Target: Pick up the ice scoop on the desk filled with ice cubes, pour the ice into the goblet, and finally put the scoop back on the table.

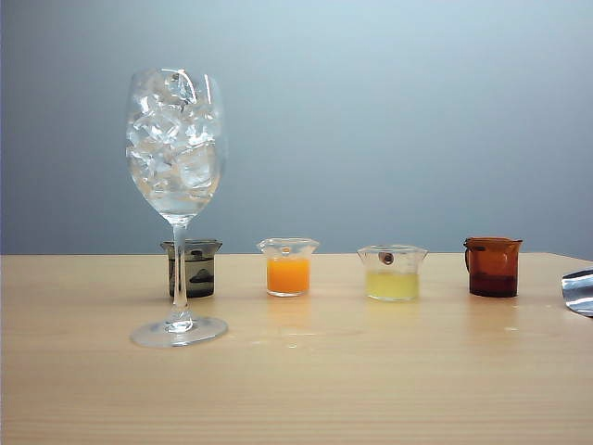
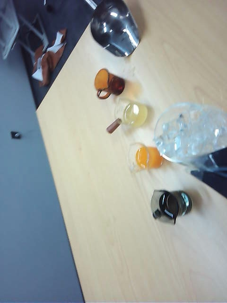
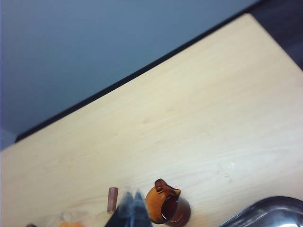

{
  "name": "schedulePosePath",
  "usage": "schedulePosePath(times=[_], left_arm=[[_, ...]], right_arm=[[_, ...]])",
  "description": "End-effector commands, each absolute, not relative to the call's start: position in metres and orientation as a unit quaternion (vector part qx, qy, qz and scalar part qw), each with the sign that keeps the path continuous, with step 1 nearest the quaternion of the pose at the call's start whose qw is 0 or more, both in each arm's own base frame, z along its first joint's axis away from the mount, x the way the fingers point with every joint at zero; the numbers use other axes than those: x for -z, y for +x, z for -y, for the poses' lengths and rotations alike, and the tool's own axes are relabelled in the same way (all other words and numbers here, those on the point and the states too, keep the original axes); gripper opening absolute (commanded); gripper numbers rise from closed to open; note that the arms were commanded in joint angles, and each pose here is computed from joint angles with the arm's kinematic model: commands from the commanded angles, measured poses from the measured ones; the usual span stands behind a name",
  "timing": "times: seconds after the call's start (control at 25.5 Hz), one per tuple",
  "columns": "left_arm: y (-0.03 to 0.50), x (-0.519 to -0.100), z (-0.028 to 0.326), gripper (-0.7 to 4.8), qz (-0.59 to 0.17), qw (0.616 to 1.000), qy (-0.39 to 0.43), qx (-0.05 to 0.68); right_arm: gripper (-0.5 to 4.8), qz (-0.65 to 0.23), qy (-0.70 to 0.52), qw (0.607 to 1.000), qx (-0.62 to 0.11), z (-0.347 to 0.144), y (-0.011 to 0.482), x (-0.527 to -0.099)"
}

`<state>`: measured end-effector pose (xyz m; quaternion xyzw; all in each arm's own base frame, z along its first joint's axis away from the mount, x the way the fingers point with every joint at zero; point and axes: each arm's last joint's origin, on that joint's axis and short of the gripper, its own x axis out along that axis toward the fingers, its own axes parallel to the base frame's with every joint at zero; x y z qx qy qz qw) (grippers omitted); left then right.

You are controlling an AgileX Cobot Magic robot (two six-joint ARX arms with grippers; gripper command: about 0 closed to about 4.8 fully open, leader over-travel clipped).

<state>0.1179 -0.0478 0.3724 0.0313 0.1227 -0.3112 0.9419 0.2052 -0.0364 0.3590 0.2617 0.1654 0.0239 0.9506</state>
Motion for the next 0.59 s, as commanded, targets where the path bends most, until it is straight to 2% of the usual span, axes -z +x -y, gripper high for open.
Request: schedulePosePath(times=[0.04, 0.24, 0.35, 0.59], left_arm=[[0.111, -0.379, 0.044, -0.05, -0.097, 0.953, 0.032, 0.285], [0.105, -0.370, 0.041, -0.05, -0.098, 0.956, 0.034, 0.274], [0.099, -0.360, 0.038, -0.05, -0.101, 0.962, 0.031, 0.253], [0.087, -0.336, 0.034, -0.06, -0.060, 0.965, 0.029, 0.252]], right_arm=[[-0.03, -0.145, 0.181, 0.972, -0.042, 0.009, 0.198, -0.367], [-0.03, -0.146, 0.115, 0.977, -0.107, -0.022, 0.183, -0.359], [-0.03, -0.149, 0.107, 0.977, -0.110, -0.027, 0.173, -0.346], [-0.03, -0.123, 0.087, 0.982, -0.113, -0.024, 0.155, -0.308]])
